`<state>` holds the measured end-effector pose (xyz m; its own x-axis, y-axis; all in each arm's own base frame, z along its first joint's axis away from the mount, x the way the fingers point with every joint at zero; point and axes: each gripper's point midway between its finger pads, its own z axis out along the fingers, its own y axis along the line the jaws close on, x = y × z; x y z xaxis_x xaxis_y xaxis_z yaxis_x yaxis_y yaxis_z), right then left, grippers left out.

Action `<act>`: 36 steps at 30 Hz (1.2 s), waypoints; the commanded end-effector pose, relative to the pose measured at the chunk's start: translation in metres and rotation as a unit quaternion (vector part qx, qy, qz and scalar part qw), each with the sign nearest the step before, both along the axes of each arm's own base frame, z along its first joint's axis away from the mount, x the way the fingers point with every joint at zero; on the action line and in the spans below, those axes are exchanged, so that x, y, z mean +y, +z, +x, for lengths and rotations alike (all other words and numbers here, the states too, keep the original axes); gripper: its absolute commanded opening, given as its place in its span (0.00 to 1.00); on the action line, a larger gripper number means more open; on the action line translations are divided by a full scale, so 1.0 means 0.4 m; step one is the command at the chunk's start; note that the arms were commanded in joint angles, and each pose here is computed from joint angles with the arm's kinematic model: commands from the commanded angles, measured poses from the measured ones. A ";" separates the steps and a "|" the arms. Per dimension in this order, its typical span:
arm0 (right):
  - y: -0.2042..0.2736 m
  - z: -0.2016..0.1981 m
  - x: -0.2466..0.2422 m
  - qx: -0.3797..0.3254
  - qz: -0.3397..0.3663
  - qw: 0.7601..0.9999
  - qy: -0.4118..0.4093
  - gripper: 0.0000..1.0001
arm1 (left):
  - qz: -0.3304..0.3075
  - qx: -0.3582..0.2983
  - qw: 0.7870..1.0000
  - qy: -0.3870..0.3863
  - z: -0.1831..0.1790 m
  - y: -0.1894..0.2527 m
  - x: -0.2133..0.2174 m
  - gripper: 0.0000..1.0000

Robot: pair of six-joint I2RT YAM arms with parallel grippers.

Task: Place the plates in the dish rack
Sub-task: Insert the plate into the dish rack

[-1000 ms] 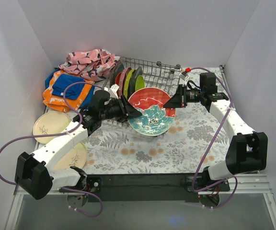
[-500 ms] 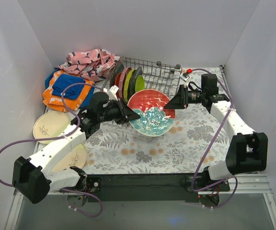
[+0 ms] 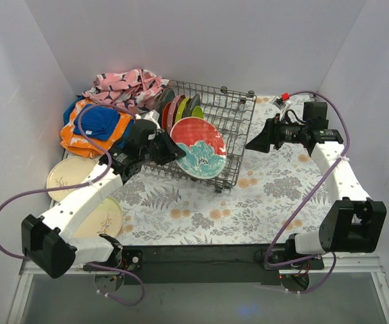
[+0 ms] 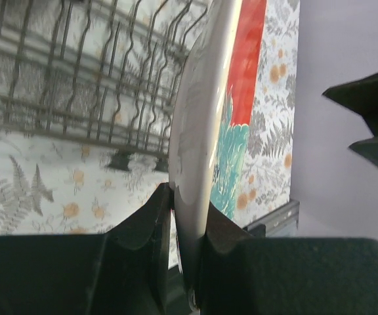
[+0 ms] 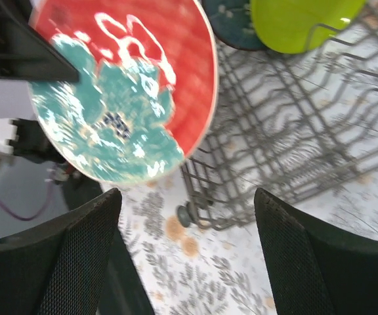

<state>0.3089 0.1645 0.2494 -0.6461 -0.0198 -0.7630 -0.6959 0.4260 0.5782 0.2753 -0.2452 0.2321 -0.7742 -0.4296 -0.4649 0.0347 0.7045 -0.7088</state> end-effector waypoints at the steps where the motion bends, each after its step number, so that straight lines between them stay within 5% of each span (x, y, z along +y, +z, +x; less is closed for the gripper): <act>1: 0.007 0.018 -0.056 -0.082 -0.084 0.993 -0.032 0.87 | -0.036 -0.165 0.986 0.003 0.127 0.273 -0.046 0.00; 9: -0.003 0.029 -0.107 -0.088 -0.099 0.989 -0.064 0.87 | 0.042 -0.213 0.976 -0.018 0.264 0.323 -0.104 0.00; 19: -0.022 0.035 -0.129 -0.088 -0.112 0.987 -0.076 0.87 | 0.193 -0.316 0.929 0.000 0.395 0.388 -0.141 0.00; 27: -0.045 0.030 -0.136 -0.079 -0.115 0.987 -0.078 0.87 | 0.300 -0.333 0.894 0.020 0.461 0.340 -0.154 0.00; 36: -0.067 0.027 -0.140 -0.068 -0.116 0.988 -0.079 0.87 | 0.347 -0.331 0.876 0.046 0.502 0.313 -0.144 0.00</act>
